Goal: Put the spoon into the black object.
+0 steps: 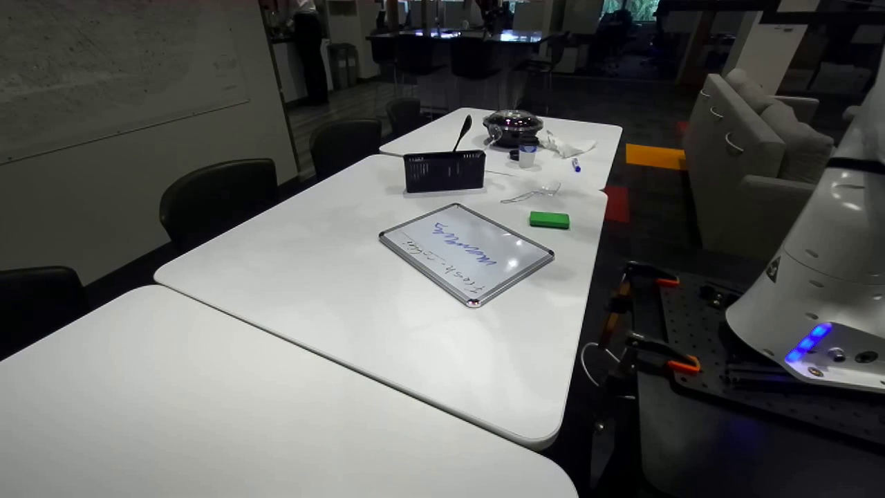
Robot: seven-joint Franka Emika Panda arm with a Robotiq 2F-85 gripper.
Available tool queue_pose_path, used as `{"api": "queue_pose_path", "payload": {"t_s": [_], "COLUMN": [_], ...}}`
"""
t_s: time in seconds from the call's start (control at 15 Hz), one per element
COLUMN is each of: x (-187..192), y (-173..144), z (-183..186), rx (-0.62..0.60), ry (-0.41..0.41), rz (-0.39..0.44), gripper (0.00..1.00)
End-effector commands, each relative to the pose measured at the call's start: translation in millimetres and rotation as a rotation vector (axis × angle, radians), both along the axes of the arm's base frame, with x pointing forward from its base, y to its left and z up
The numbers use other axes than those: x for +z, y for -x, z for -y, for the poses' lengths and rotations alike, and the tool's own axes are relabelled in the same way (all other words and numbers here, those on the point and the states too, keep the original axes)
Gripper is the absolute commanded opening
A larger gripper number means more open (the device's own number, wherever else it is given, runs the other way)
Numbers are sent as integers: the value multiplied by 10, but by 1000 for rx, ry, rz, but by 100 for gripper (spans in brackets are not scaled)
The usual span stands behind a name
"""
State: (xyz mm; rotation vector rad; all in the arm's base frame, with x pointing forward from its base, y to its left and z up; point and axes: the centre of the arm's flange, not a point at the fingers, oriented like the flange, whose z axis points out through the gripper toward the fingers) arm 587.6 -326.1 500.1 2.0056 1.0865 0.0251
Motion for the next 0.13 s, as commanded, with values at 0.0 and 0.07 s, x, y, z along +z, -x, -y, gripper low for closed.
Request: {"api": "queue_pose_path", "payload": {"t_s": [0.0,0.07], "x": [-3,-4], "y": [-1,-1], "z": [-4,-4], "rx": [0,0], "ry": [-1,-1], "rz": [0,0], "gripper": [100,100]}}
